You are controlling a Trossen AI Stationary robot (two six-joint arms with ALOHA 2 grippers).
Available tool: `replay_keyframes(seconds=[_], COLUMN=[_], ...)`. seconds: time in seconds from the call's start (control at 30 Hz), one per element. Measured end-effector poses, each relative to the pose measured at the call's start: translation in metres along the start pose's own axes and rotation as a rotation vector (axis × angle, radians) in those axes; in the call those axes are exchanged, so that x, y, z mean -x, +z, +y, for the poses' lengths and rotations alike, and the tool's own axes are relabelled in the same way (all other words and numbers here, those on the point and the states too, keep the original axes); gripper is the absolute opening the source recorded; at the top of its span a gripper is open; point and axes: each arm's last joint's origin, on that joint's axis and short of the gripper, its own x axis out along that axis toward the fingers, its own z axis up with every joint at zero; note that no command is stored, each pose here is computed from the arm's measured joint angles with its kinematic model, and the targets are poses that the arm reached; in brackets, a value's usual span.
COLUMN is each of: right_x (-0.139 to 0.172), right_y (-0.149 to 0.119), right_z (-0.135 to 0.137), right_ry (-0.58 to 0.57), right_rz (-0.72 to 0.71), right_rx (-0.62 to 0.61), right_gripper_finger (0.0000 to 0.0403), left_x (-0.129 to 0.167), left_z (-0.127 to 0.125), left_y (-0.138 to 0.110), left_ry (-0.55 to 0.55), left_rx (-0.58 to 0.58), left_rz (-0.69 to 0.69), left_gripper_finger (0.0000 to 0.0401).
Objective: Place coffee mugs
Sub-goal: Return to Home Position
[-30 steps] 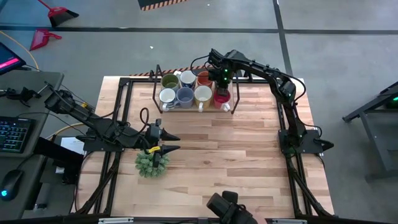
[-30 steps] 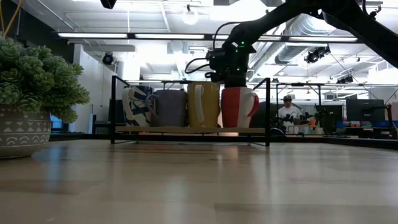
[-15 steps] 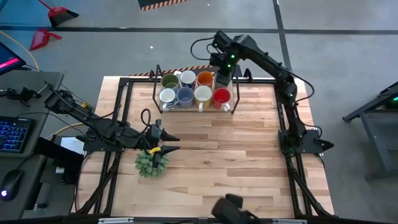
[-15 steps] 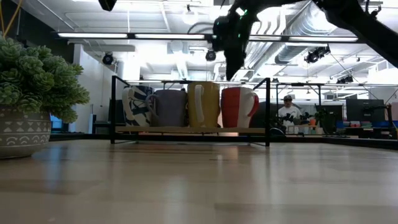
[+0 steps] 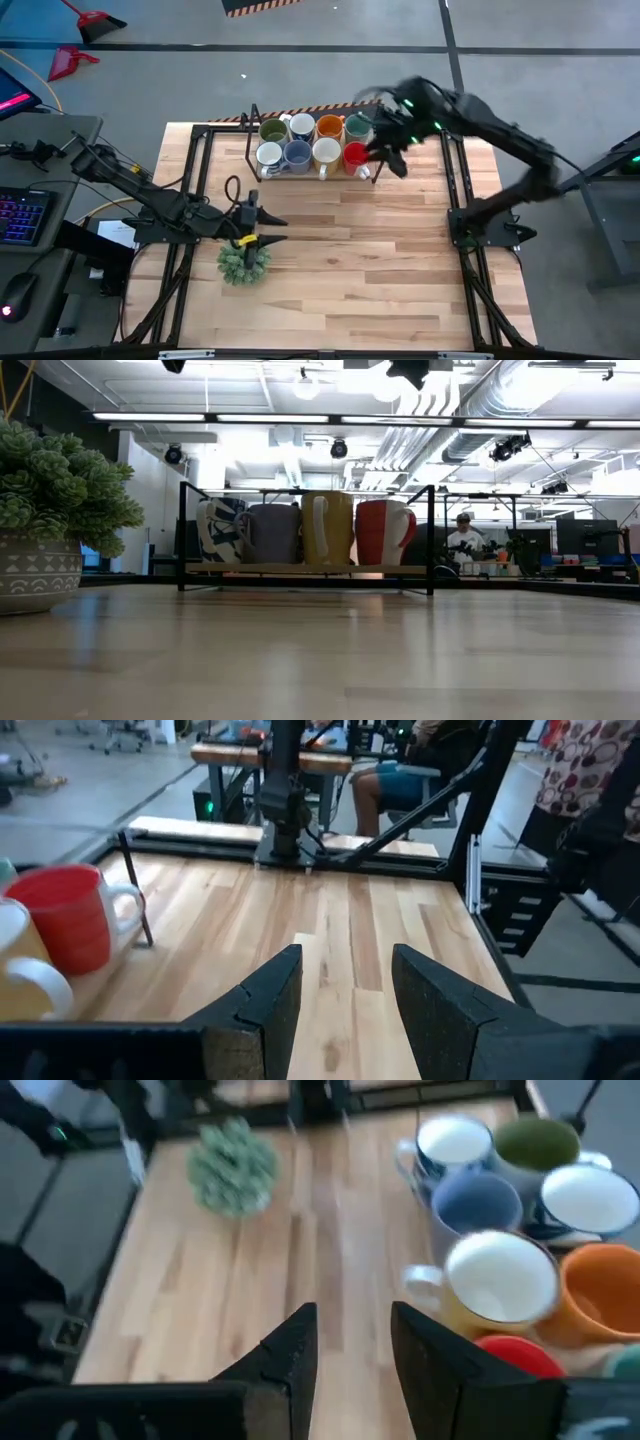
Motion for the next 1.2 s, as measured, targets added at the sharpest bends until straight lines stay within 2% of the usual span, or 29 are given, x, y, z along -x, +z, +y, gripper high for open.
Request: replay_keyframes(seconds=[0.13,0.23,0.33,0.47,0.63,0.77,0.87,1.07,1.2], right_x=[0.008,0.002,-0.009,-0.025,-0.043,-0.054,-0.057,-0.06,-0.065], right_y=[-0.043,-0.085,-0.122,-0.156,-0.175,-0.183,-0.185,-0.189,-0.195], right_z=[0.027,0.041,0.05,0.058,0.064,0.064,0.064,0.069,0.069], right_ry=[-0.01,-0.038,-0.054,-0.034,-0.028,-0.049,-0.056,-0.046,-0.093], right_rz=[-0.187,-0.305,-0.402,-0.521,-0.701,-0.748,-0.734,-0.685,-0.659], right_rx=[-0.025,-0.086,-0.145,-0.175,-0.127,-0.128,-0.133,-0.104,-0.126], right_gripper_finger=[0.0108,0.0108,0.0108,0.0108,0.0108,0.0108,0.0108,0.0108,0.0108], left_x=[0.012,0.029,0.044,0.049,0.025,-0.002,-0.01,0.008,0.032], left_z=[0.006,0.016,0.028,0.039,0.044,0.051,0.061,0.071,0.076], left_y=[0.007,0.011,0.013,0.015,0.013,0.008,-0.012,-0.035,-0.045], left_ry=[0.012,0.069,0.111,0.123,0.092,-0.009,-0.047,-0.056,-0.058], left_rx=[-0.045,-0.046,-0.002,0.031,-0.038,-0.088,-0.046,0.02,0.054], left_rz=[-0.024,-0.027,-0.023,-0.018,0.008,-0.103,-0.054,-0.037,-0.066], left_gripper_finger=[0.0145,0.0145,0.0145,0.0145,0.0145,0.0145,0.0145,0.0145,0.0145])
